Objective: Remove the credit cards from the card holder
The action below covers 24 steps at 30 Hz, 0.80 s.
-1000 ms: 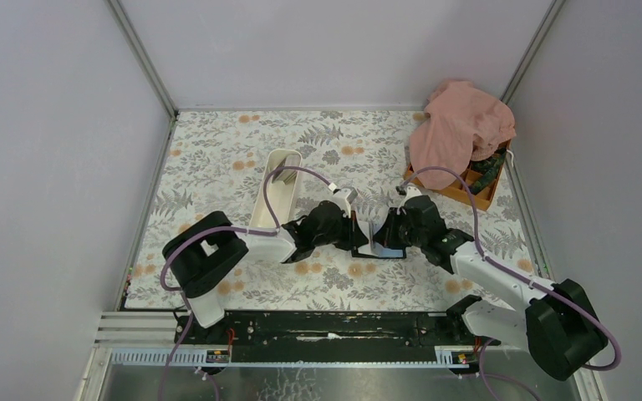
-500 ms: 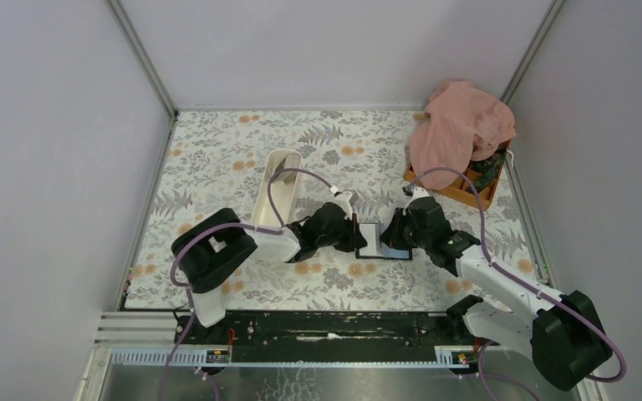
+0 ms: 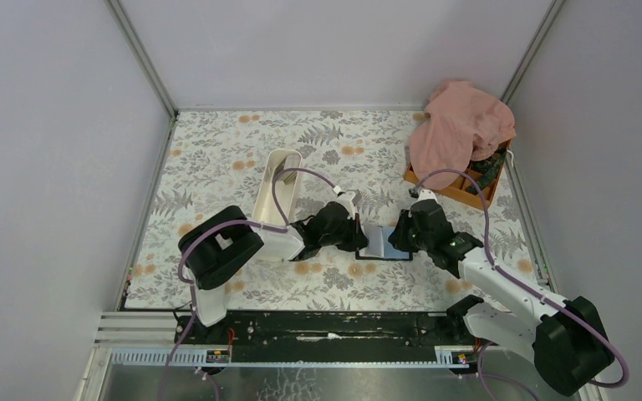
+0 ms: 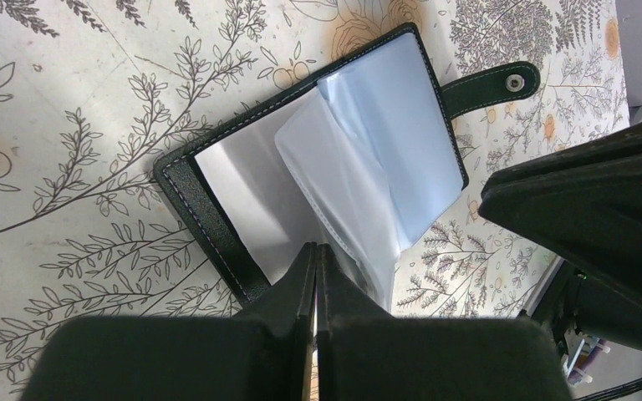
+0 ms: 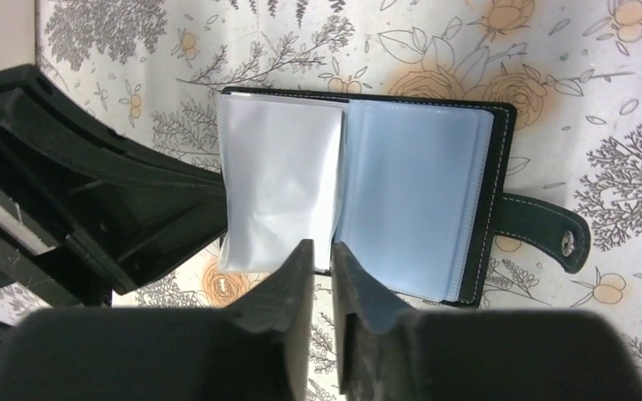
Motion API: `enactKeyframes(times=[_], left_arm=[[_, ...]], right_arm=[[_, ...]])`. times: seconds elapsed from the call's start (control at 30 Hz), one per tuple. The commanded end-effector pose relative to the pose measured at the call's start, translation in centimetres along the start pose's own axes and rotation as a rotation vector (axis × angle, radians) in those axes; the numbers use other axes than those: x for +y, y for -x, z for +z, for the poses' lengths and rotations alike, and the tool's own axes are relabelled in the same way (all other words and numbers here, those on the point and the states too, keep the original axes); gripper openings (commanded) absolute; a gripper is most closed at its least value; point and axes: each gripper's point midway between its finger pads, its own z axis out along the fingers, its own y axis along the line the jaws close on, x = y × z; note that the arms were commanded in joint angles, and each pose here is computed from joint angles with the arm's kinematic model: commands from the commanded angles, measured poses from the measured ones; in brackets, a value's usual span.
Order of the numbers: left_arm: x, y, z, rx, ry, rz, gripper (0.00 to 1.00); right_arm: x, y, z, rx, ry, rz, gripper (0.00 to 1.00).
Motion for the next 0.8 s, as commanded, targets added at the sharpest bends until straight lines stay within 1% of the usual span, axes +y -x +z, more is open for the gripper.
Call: enactKeyframes(times=[0.0, 0.03, 0.07, 0.13, 0.27, 0.5, 0.77], left_arm=[[-2.1, 1.2, 0.3, -0.020, -0.063, 0.007, 0.00], [-2.3, 1.4, 0.2, -0.023, -0.070, 0.006, 0.01], [-2.6, 1.5, 0.1, -0.024, -0.076, 0.007, 0.01], [-3.1, 1.9, -0.3, -0.030, -0.086, 0.009, 0.00], [-4.4, 2.5, -0.6, -0.038, -0.107, 0.027, 0.01], [-6.2, 2.2, 0.8, -0.017, -0.135, 0.042, 0.01], [-6.2, 1.6, 2.2, 0.009, -0.133, 0.043, 0.01]], right_arm=[[-1.3, 0.6, -0.1, -0.038, -0.062, -0.009, 0.28], [-1.6, 0.6, 0.0, -0.038, -0.080, -0.010, 0.33], [-2.0, 0.5, 0.1, -0.034, -0.099, -0.012, 0.36], [-2.6, 0.2, 0.4, -0.021, -0.132, -0.014, 0.38], [-3.0, -0.4, 0.9, -0.009, -0.149, 0.002, 0.38], [-4.0, 0.0, 0.6, -0.027, -0.203, 0.008, 0.36], [-5.9, 0.6, -0.4, -0.075, -0.288, 0.024, 0.32]])
